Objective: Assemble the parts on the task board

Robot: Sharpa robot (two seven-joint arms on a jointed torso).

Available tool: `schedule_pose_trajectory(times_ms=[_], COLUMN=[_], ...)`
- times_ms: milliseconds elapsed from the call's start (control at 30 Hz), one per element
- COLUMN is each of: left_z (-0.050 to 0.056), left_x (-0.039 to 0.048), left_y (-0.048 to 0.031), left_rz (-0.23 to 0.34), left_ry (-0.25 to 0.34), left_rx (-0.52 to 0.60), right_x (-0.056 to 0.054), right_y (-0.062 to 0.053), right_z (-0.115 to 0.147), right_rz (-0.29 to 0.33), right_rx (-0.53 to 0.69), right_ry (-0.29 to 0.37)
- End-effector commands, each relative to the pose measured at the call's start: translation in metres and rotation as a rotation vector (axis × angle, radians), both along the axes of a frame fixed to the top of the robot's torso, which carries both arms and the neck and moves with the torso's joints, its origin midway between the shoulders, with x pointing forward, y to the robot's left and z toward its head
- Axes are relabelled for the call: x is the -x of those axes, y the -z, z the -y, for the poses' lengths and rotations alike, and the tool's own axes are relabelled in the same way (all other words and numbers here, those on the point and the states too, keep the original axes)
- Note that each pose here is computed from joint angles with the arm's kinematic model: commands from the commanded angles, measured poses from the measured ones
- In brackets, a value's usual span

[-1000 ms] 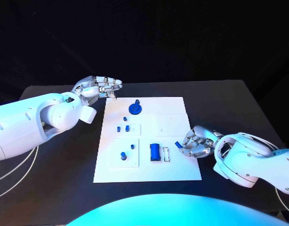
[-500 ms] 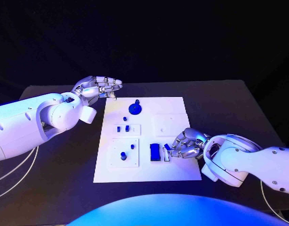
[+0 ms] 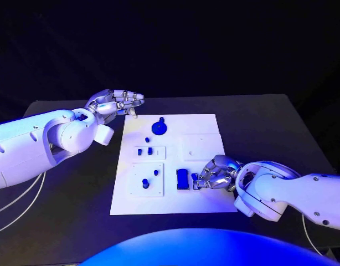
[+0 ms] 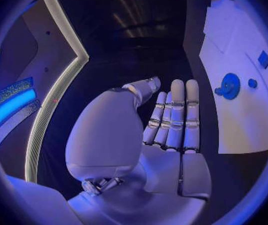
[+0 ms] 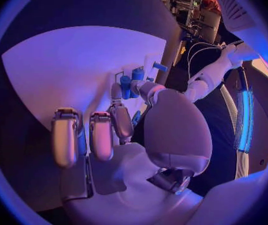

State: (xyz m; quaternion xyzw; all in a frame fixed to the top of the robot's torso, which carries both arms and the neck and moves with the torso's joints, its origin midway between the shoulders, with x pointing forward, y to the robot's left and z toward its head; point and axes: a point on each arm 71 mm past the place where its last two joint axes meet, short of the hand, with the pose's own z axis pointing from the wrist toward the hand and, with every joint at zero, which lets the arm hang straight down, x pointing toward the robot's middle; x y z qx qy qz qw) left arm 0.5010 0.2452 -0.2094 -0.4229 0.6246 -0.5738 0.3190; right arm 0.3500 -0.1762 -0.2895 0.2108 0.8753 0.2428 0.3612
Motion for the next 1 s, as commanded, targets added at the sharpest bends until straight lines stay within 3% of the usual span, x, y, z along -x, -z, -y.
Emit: schedule_pose_trajectory(times_ms=[33, 1000], left_z=[0.0022, 0.0014], left_x=[0.0004, 0.0005], left_y=[-0.0012, -0.0011], left_rz=[0.004, 0.002], left_ry=[0.012, 0.012], left_rx=[0.013, 0.013], right_x=[0.0012, -0.0008], right_y=[0.0022, 0.0043], right_z=[-0.0004, -0.001], right_rz=[-0.015, -0.013], right_rx=[0.007, 0.035], right_ry=[-0.012, -0.032])
